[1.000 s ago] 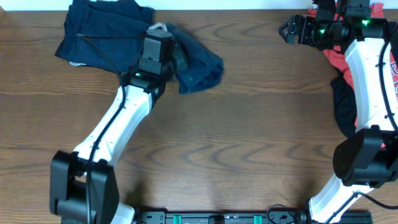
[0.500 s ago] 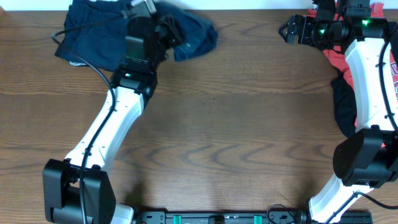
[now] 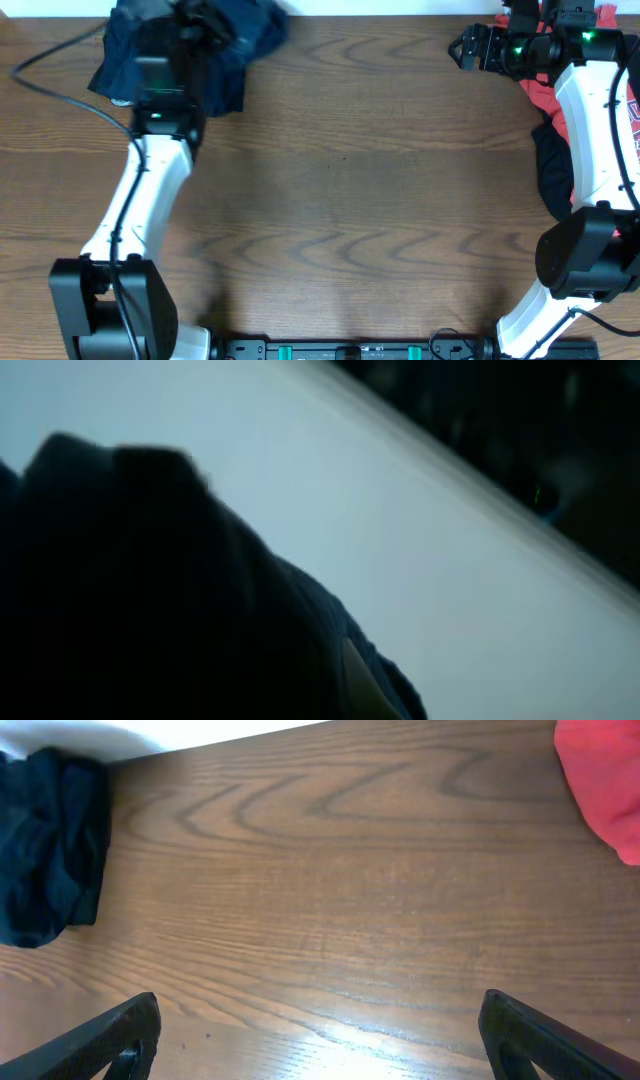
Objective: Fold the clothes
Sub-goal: 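Carry the folded shorts with the left gripper onto the navy stack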
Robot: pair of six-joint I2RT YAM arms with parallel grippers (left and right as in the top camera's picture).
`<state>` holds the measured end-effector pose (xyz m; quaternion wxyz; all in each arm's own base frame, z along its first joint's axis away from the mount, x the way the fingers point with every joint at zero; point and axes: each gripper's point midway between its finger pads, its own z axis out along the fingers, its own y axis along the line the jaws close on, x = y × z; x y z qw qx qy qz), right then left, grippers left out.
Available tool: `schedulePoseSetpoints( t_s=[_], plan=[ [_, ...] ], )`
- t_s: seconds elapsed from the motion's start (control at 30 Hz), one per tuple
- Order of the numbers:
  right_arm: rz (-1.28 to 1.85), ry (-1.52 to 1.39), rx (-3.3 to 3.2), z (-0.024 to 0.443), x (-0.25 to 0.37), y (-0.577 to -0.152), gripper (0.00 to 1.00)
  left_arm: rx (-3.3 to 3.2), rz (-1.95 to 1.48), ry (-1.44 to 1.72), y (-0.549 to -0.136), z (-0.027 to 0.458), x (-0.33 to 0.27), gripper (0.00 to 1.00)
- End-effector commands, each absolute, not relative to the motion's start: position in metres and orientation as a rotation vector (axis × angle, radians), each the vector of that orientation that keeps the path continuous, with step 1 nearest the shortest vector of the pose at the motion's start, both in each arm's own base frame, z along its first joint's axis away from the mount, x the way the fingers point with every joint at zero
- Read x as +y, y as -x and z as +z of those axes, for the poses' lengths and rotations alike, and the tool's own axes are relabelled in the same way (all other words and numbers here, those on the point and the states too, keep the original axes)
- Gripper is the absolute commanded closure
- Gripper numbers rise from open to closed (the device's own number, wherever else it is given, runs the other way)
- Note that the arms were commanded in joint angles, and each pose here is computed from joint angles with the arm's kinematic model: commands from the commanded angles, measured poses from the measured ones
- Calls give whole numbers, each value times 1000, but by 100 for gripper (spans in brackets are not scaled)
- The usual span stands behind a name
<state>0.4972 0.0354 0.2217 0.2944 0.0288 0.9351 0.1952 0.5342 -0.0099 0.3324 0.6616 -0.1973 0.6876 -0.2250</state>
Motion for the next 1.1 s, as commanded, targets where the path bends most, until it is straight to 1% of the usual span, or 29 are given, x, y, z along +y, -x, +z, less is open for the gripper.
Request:
schedulePoseSetpoints(
  t_s=[0.0,0.23,0.4,0.5,0.57,0.63,0.77,0.87,1.07],
  plan=[
    [510,-68,2484,225,33,-497,1,1467,-488,380,-545,354,17,94],
    [510,-64,2490,224,35,-496,1,1469,-476,441,-580,320,68,94],
    [461,-52,2485,223,39,-499,1,1474,-493,420,-614,302,77,94],
    [460,-29,2477,225,47,-501,1,1512,-501,432,-630,273,78,94],
    [440,-25,2477,224,49,-501,1,1561,-518,481,-634,249,81,94],
    [417,-23,2477,224,49,-502,1,1652,-522,533,-632,223,80,94],
    [419,-11,2463,226,54,-505,1,1803,-517,612,-617,198,79,94],
    [422,1,2458,227,58,-505,1,1873,-491,645,-600,202,81,94],
    [426,26,2433,231,66,-510,1,1937,-467,660,-565,235,79,94]
  ],
)
